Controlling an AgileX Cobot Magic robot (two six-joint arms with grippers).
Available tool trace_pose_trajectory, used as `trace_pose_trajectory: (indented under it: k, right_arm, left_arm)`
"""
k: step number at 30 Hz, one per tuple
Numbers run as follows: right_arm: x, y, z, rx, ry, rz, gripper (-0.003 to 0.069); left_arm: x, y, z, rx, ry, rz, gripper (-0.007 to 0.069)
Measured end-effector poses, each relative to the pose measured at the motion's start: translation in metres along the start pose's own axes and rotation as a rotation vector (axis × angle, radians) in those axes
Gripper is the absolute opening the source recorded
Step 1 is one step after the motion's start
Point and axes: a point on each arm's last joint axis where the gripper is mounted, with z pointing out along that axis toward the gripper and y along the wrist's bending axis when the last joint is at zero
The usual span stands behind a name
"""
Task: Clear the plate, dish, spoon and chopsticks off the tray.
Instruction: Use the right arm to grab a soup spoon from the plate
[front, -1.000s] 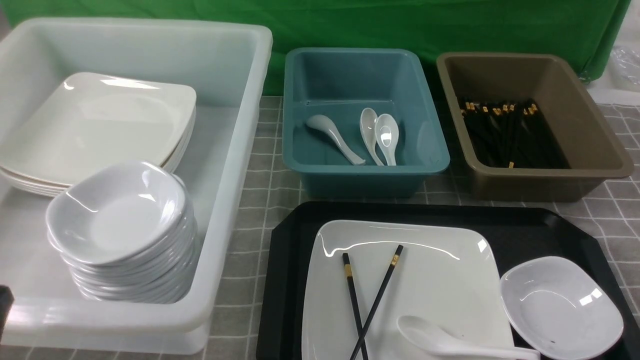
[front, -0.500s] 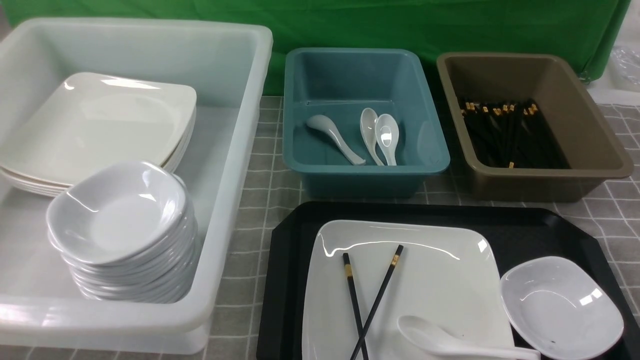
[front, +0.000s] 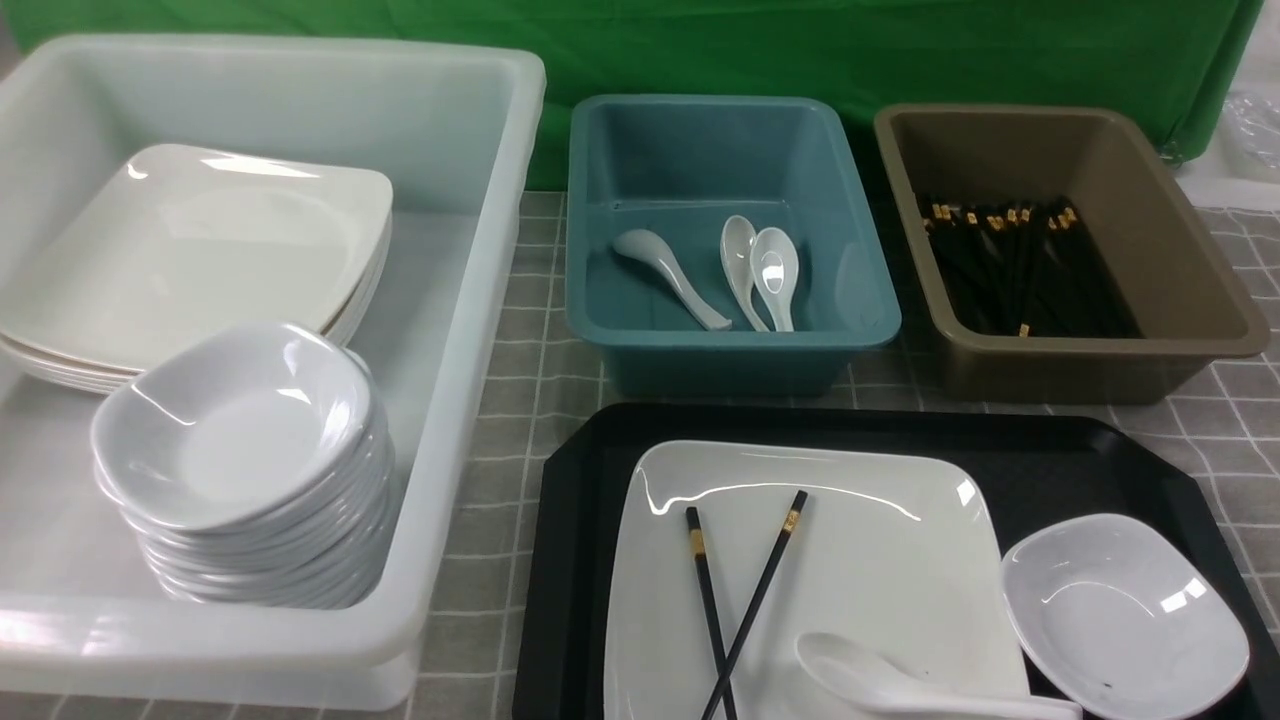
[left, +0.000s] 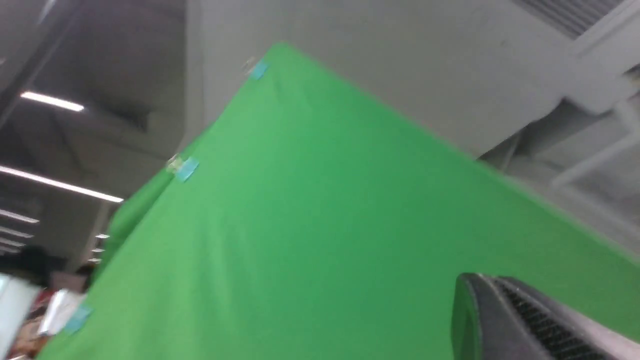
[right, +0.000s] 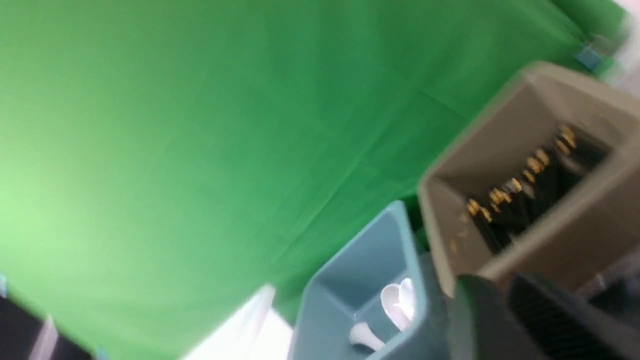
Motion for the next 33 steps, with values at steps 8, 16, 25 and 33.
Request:
trace_pose_trajectory:
  k: [8,16,25,33]
  right_arm:
    - [-0.04,0.065,0.065,0.02,0.702,-0.499,0.0025]
    - [0.033,0.068,0.14,-0.073,1.324,-0.784,0.0078]
    - [0.129,0.036,0.18,-0.074,1.679,-1.047,0.0505]
    - [0.165,0.013,0.194,-0.073,1.747,-1.123,0.0526]
  left_arm:
    - [-0.002,-0.049,0.091,-0.071,0.829,0.06,0.0011]
    - [0.082,-0.041,0.117,-0.024,1.72,0.09,0.0011]
    - [0.107,-0.029,0.112,0.066,1.939,0.14,0.0011]
    - [0.103,-0.03,0.112,0.114,1.918,0.197,0.0011]
